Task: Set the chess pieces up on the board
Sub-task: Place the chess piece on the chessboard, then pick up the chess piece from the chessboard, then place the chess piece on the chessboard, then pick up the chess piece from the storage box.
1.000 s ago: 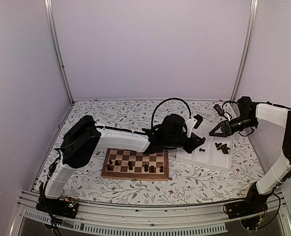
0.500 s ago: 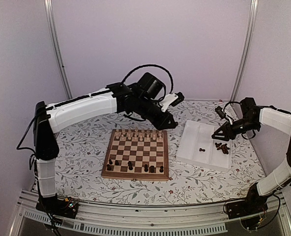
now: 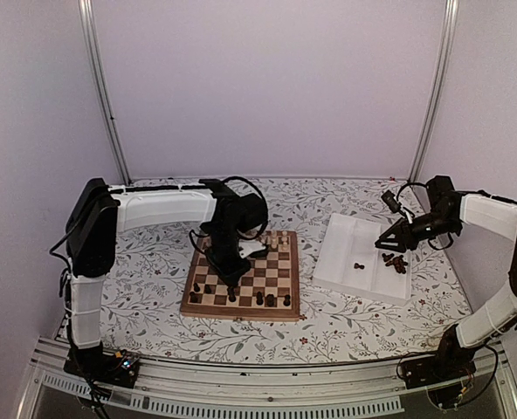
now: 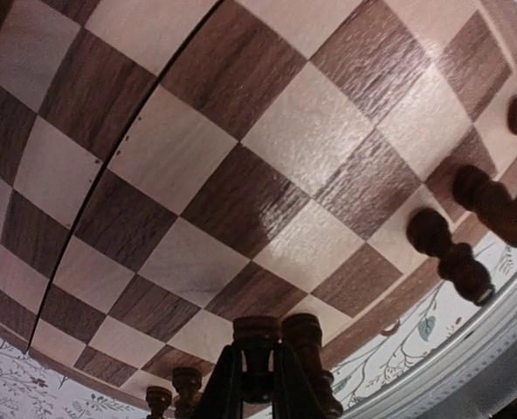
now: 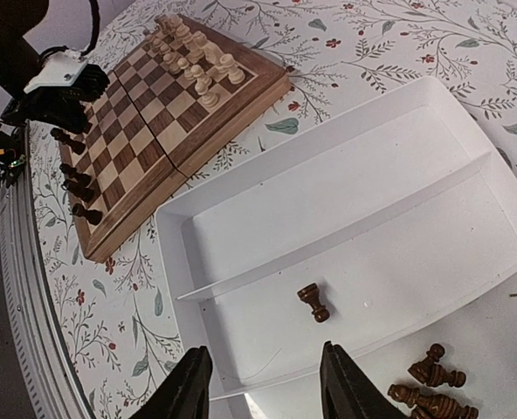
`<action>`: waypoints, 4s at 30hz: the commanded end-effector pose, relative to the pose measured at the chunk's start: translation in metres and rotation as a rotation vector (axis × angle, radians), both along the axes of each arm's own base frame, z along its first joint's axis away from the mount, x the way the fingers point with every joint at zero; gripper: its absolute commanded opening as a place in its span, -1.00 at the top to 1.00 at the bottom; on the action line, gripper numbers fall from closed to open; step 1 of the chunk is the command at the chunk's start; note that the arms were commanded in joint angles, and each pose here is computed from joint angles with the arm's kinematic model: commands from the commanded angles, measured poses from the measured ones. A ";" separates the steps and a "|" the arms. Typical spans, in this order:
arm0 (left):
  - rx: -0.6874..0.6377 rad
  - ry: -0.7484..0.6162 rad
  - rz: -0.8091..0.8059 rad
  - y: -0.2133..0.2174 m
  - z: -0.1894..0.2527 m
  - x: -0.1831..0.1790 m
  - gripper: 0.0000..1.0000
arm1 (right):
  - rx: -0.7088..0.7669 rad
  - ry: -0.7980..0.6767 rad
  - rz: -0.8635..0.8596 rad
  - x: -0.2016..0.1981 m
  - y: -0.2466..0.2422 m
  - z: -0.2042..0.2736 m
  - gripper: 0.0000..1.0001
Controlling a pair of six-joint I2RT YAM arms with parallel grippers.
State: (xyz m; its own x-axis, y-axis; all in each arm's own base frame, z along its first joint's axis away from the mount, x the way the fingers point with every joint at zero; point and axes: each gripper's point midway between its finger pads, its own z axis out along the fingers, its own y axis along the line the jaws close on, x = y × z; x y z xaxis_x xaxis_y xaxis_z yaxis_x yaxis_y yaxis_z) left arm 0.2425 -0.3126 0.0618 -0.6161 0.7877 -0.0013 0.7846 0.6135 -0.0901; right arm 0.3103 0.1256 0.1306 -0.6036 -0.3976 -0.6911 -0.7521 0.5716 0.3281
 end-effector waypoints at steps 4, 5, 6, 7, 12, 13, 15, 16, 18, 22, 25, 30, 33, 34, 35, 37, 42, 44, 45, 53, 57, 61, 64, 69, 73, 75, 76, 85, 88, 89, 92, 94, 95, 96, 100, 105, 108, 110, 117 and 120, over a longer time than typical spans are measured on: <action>0.090 -0.004 0.030 0.006 -0.015 0.014 0.85 | 0.020 -0.007 0.018 -0.007 0.003 0.001 0.11; 0.087 -0.008 0.030 0.004 -0.016 0.016 0.78 | 0.018 -0.006 0.017 -0.007 0.002 0.001 0.11; 0.088 -0.011 0.030 0.003 -0.016 0.018 0.68 | 0.017 -0.007 0.018 -0.008 0.003 0.001 0.11; 0.088 -0.019 0.032 0.002 -0.016 0.020 0.58 | 0.017 -0.008 0.018 -0.008 0.003 0.001 0.11; 0.040 -0.061 0.036 -0.008 0.000 0.029 0.36 | 0.024 0.003 0.023 -0.008 0.003 -0.001 0.11; 0.029 -0.067 0.037 -0.009 0.004 0.030 0.34 | 0.026 0.006 0.024 -0.008 0.004 -0.001 0.11; 0.021 -0.073 0.040 -0.009 0.008 0.029 0.33 | 0.027 0.010 0.026 -0.008 0.004 -0.002 0.11; 0.024 -0.072 0.041 -0.008 0.008 0.028 0.32 | 0.027 0.012 0.026 -0.008 0.004 -0.003 0.11; 0.039 -0.074 0.046 -0.003 0.007 0.027 0.32 | 0.028 0.014 0.027 -0.008 0.004 -0.003 0.11; 0.054 -0.065 0.052 0.002 0.002 0.023 0.32 | 0.029 0.023 0.029 -0.008 0.004 -0.005 0.11; 0.050 -0.067 0.056 0.001 -0.002 0.024 0.37 | 0.031 0.028 0.032 -0.008 0.005 -0.006 0.11; 0.032 -0.046 0.055 -0.005 -0.006 0.023 0.61 | 0.033 0.034 0.034 -0.009 0.005 -0.007 0.12; 0.024 -0.036 0.053 -0.008 -0.006 0.021 0.72 | 0.035 0.037 0.035 -0.010 0.005 -0.007 0.12; 0.021 -0.036 0.053 -0.008 -0.006 0.021 0.74 | 0.037 0.037 0.035 -0.010 0.005 -0.007 0.12; 0.021 -0.034 0.051 -0.008 -0.006 0.021 0.77 | 0.037 0.037 0.035 -0.010 0.005 -0.007 0.13; 0.023 -0.035 0.053 -0.007 -0.005 0.021 0.82 | 0.038 0.039 0.035 -0.010 0.005 -0.007 0.13; 0.019 -0.074 0.057 -0.004 0.008 0.024 0.83 | 0.040 0.044 0.036 -0.010 0.006 -0.007 0.14; 0.024 -0.082 0.060 0.002 0.014 0.022 0.83 | 0.041 0.044 0.037 -0.010 0.006 -0.008 0.14; 0.027 -0.084 0.061 0.005 0.015 0.020 0.83 | 0.041 0.046 0.038 -0.011 0.006 -0.008 0.14; 0.073 -0.050 0.077 0.030 0.010 0.001 0.83 | 0.043 0.047 0.042 -0.010 0.007 -0.008 0.14; 0.061 -0.024 0.079 0.030 0.005 -0.005 0.82 | 0.042 0.048 0.044 -0.011 0.009 -0.008 0.14; 0.067 -0.017 0.077 0.030 0.000 -0.007 0.83 | 0.042 0.053 0.046 -0.012 0.009 -0.008 0.14; 0.068 -0.020 0.076 0.029 -0.002 -0.006 0.83 | 0.042 0.054 0.045 -0.013 0.009 -0.009 0.14; 0.080 -0.016 0.077 0.030 -0.007 -0.005 0.81 | 0.040 0.052 0.044 -0.013 0.009 -0.008 0.14; 0.090 -0.013 0.078 0.031 -0.012 -0.004 0.81 | 0.041 0.052 0.045 -0.013 0.009 -0.008 0.14; 0.090 -0.014 0.079 0.030 -0.012 -0.004 0.80 | 0.041 0.051 0.045 -0.013 0.009 -0.008 0.14; 0.092 -0.013 0.080 0.031 -0.013 -0.004 0.77 | 0.041 0.052 0.046 -0.013 0.009 -0.008 0.14; 0.083 -0.045 0.091 0.030 -0.004 0.001 0.50 | 0.050 0.053 0.052 -0.014 0.010 -0.006 0.13; 0.069 -0.056 0.094 0.029 0.003 0.002 0.47 | 0.060 0.051 0.058 -0.015 0.012 -0.003 0.13; 0.064 -0.061 0.095 0.029 0.006 0.002 0.46 | 0.060 0.049 0.061 -0.014 0.012 -0.001 0.13; 0.049 -0.072 0.101 0.029 0.013 0.002 0.44 | 0.057 0.034 0.063 -0.012 0.012 0.002 0.12; 0.061 -0.098 0.107 0.033 0.016 0.005 0.44 | 0.059 0.034 0.063 -0.012 0.012 0.003 0.12; 0.068 -0.113 0.113 0.035 0.017 0.007 0.44 | 0.059 0.034 0.064 -0.012 0.012 0.004 0.12; 0.069 -0.128 0.116 0.036 0.021 0.009 0.44 | 0.058 0.033 0.064 -0.012 0.012 0.005 0.12; 0.045 -0.215 0.131 0.039 0.049 0.022 0.42 | 0.015 -0.028 0.055 -0.006 0.007 0.018 0.11; -0.050 -0.389 0.157 0.030 0.108 0.049 0.42 | -0.066 -0.187 0.005 0.017 -0.004 0.066 0.10; -0.141 -0.557 0.180 0.022 0.160 0.074 0.42 | -0.102 -0.272 -0.078 0.035 -0.016 0.097 -0.15; -0.232 -0.704 0.209 0.019 0.205 0.090 0.42 | -0.073 -0.265 -0.189 0.048 -0.035 0.108 -0.91; -0.680 -1.103 0.348 0.018 0.288 0.104 -0.32 | -0.043 -0.123 0.035 0.018 -0.020 0.067 -0.90; -0.869 -1.104 0.342 0.011 0.285 0.093 -0.61 | -0.145 -0.125 0.097 0.008 -0.012 0.037 -0.68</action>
